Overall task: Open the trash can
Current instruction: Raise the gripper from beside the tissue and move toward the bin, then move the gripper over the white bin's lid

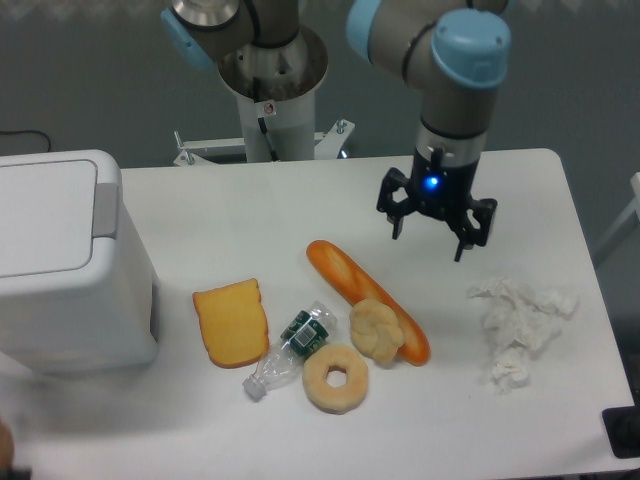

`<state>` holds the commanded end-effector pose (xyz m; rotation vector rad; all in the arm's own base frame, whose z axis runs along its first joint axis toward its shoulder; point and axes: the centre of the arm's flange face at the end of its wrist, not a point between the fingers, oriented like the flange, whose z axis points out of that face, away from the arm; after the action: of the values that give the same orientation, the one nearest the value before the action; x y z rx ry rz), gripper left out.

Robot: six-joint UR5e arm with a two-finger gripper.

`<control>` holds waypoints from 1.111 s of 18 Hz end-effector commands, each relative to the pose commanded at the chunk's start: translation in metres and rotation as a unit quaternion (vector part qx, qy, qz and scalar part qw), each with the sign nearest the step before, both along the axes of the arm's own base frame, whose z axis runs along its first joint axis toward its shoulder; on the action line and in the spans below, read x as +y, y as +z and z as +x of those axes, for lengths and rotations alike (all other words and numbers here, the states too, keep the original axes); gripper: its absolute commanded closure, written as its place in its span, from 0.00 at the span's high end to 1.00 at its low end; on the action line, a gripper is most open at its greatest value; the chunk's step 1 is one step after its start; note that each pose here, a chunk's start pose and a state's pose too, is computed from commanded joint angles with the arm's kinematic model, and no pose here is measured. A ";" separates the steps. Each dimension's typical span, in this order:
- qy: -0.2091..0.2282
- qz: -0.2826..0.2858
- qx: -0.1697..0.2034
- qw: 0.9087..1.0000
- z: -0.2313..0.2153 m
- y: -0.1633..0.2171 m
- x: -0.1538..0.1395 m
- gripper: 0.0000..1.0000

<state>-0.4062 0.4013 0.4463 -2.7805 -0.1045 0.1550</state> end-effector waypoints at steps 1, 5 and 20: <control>0.004 0.007 -0.002 1.000 0.010 0.008 0.003 0.53; 0.015 0.032 -0.021 0.999 0.032 0.029 0.004 0.38; 0.026 0.083 -0.051 0.995 0.052 0.052 0.006 0.11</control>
<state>-0.3543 0.4075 0.4985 -2.6203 -0.2061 0.0153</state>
